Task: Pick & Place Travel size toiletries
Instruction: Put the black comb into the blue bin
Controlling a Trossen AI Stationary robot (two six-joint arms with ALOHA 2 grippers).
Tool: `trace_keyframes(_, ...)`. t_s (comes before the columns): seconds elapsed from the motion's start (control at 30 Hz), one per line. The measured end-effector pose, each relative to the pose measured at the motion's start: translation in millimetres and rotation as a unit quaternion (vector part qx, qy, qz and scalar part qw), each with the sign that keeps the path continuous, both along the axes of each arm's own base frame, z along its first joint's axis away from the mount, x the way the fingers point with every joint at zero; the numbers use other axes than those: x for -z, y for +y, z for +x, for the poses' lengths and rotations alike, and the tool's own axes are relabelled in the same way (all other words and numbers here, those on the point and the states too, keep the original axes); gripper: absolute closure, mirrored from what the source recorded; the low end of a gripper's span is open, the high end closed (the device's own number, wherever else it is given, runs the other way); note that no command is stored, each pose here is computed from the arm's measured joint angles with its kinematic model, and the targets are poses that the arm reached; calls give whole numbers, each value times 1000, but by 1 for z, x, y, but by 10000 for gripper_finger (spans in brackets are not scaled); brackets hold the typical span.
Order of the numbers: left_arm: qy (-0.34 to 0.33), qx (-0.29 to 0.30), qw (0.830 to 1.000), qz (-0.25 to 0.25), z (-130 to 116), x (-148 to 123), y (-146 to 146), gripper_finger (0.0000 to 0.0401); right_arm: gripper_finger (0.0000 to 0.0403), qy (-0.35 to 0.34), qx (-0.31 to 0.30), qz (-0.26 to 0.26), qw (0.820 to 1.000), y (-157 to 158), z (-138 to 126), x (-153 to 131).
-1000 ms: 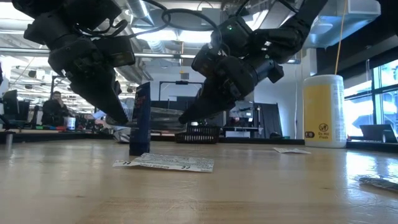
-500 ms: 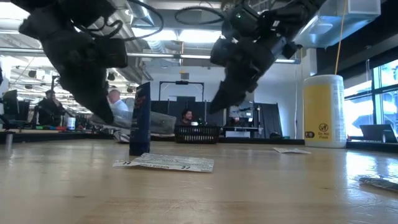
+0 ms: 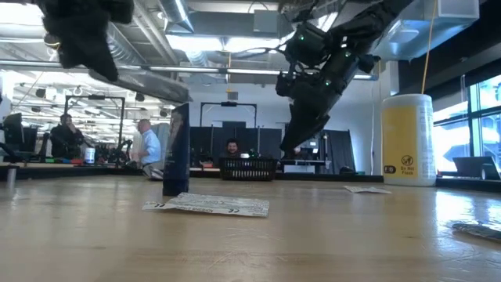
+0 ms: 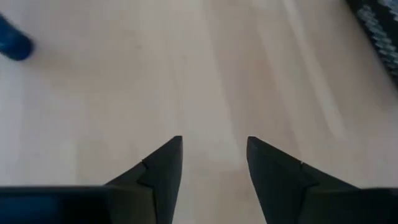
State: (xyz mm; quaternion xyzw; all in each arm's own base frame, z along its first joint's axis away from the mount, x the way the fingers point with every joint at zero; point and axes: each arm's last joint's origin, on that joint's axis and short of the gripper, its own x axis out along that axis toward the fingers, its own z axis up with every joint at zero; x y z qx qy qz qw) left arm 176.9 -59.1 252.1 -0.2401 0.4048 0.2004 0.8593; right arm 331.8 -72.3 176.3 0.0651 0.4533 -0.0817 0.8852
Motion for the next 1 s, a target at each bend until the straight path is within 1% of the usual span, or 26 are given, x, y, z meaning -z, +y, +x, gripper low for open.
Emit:
trace_keyframes(0.2, -19, -42, 998, -40, -13, -3, -24, 397, 248, 4, 28, 1, 1000, -18, -5, 0)
trace_keyframes(0.43, -45, -92, 992, -79, -34, 1, -52, 397, 265, 7, 36, -5, 999, -30, -8, -2)
trace_keyframes(0.5, -49, -106, 989, -92, -38, 4, -61, 397, 269, 3, 36, -8, 999, -33, -6, -7)
trace_keyframes(0.73, -24, -151, 976, -154, -52, 20, -92, 398, 279, -30, 24, -29, 999, -38, 7, -34)
trace_keyframes(0.9, -47, -173, 969, -168, -57, 21, -114, 398, 282, -52, 12, -46, 998, -40, 14, -49)
trace_keyframes(1.0, -43, -189, 967, -165, -58, 19, -127, 398, 282, -63, 0, -60, 996, -41, 18, -57)
